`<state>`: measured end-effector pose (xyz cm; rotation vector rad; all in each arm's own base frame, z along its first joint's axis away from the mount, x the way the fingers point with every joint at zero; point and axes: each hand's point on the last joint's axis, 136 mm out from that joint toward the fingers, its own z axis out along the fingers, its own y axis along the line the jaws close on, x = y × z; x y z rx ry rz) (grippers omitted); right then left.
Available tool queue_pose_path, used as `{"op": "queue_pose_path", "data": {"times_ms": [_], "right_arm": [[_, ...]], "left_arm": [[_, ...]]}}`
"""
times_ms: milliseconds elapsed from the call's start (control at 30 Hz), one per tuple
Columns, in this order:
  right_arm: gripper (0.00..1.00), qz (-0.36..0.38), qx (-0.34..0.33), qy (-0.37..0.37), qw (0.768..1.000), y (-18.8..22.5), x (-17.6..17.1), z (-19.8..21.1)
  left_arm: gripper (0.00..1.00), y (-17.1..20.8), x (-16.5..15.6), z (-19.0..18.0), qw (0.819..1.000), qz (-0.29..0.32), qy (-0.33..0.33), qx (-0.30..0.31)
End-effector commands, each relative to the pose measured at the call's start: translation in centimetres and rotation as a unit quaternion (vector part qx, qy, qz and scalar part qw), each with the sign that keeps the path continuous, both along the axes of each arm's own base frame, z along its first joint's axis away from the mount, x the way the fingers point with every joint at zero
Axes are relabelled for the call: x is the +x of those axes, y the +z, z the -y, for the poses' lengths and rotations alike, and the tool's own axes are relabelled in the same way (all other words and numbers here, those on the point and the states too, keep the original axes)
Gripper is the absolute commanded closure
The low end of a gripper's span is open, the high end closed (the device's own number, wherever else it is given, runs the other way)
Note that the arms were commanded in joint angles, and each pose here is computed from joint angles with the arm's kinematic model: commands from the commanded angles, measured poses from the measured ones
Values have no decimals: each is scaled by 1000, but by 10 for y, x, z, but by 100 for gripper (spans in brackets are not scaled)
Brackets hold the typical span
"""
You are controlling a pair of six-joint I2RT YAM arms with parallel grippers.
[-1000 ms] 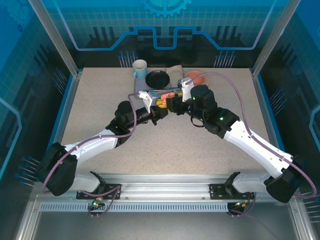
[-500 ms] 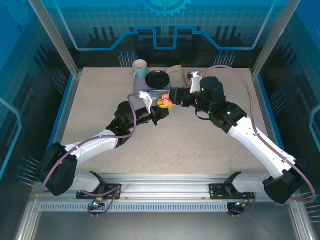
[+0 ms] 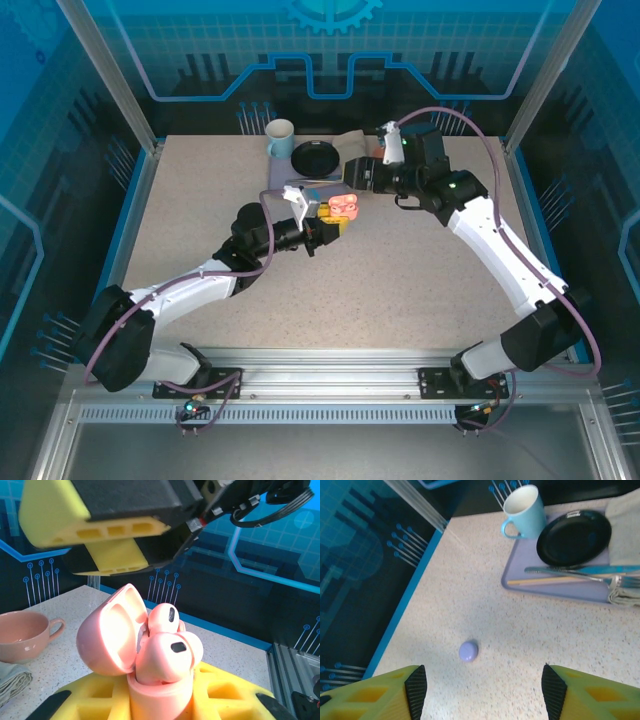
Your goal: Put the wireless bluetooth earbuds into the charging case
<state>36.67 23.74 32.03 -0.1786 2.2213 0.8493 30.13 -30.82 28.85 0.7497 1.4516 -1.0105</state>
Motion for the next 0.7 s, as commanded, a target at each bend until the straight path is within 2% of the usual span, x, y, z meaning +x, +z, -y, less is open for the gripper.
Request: {"op": "queue_pose_path", "data": {"times_ms": [0,33,267,400,667], "right_arm": [[29,29,-15,50,998,19,-29,-10],[24,40,-31,57,997,19,-37,-10],[11,84,-99,118,985,13,-82,-8],[9,88,-127,140,978,5,-94,-8],[8,80,-154,139,975,-11,-90,-10]], "left_arm": [[100,21,-6,3,999,35,-13,-6],[100,20,-4,2,999,33,-11,-4],[100,20,-3,2,999,36,-8,-2],[100,21,-3,2,999,36,-7,-1],[100,24,-5,1,999,39,-6,-2]]}}
